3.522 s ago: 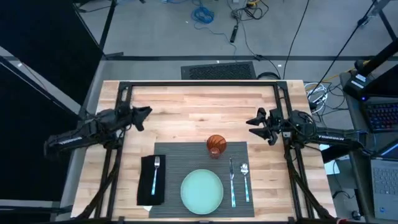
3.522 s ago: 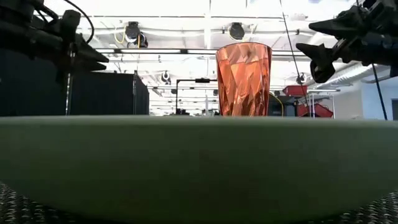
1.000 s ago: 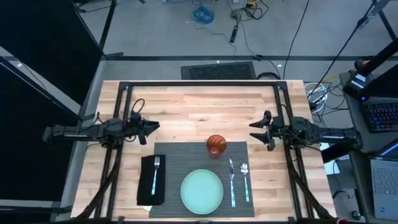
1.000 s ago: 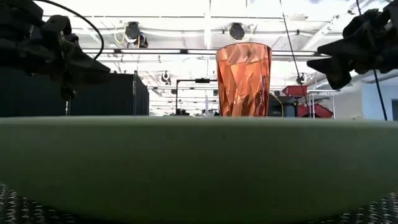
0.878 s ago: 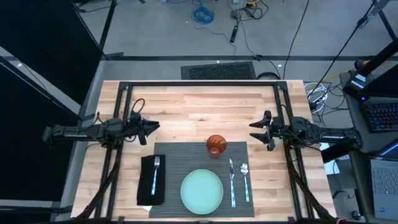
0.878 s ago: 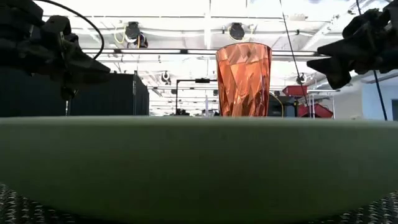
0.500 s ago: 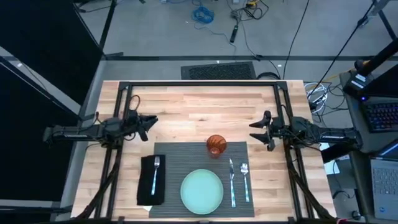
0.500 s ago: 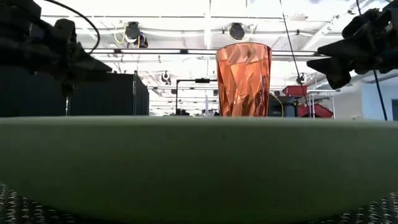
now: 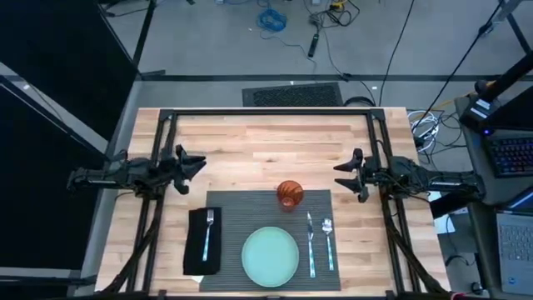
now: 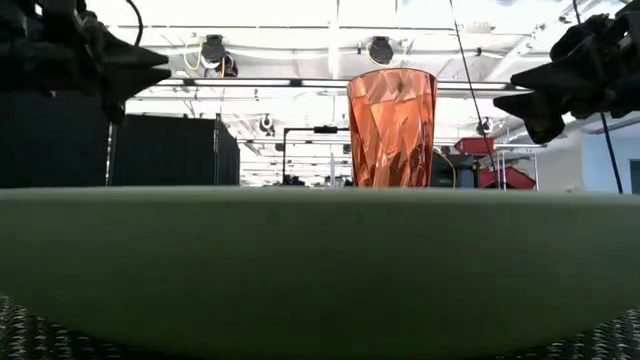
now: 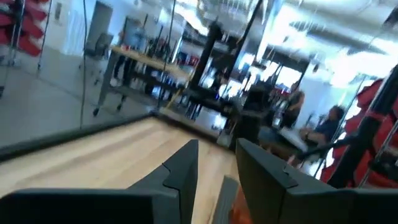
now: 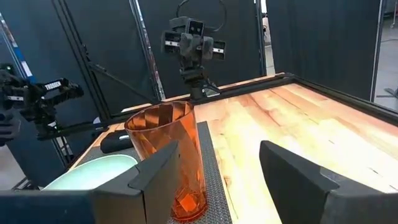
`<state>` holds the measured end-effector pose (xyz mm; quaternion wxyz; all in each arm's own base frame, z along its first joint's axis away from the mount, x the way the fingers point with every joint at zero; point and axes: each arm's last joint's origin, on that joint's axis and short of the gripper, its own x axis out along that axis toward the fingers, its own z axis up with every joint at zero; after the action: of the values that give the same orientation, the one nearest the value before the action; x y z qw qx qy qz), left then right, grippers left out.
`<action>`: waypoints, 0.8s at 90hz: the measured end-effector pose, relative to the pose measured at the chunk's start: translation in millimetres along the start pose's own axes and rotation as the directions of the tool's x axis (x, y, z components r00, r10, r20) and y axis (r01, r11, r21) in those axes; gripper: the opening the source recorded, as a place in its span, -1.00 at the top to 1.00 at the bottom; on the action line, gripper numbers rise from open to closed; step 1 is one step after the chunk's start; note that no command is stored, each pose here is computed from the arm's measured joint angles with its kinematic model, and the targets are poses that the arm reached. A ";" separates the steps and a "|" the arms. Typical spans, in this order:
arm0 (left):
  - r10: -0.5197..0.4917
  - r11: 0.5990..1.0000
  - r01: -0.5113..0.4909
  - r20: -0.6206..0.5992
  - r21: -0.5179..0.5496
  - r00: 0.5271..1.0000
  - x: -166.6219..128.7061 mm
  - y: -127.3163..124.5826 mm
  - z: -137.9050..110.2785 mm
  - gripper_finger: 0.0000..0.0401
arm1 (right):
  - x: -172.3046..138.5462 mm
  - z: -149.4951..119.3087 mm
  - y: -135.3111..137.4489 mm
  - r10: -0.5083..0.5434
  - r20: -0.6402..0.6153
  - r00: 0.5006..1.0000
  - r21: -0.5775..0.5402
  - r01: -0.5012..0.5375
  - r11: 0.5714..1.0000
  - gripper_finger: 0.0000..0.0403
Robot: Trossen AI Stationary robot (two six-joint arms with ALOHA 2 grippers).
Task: Set table place
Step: Return to Home Position
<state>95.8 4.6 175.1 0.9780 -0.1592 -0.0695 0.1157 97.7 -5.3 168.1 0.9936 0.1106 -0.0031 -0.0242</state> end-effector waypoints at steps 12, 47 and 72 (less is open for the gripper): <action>0.013 1.000 -0.013 -0.043 0.007 0.999 -0.1 1.3 -4.3 0.53 | 0.2 -0.1 0.0 -0.001 -0.003 1.000 -0.002 0.001 1.000 -0.03; -0.156 0.980 0.173 -0.161 0.102 0.975 0.9 -3.0 -11.3 0.53 | 0.2 -0.1 -0.1 -0.002 -0.003 1.000 0.002 0.002 1.000 -0.03; -0.153 0.943 0.198 -0.181 0.266 0.972 1.8 -2.9 -13.1 0.53 | 0.2 -0.1 -0.1 -0.003 -0.003 1.000 0.005 0.003 1.000 -0.03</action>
<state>100.4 -1.4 163.9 0.9995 -0.0200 0.0112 0.0237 97.9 -5.4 167.9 0.9933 0.1130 -0.0016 -0.0253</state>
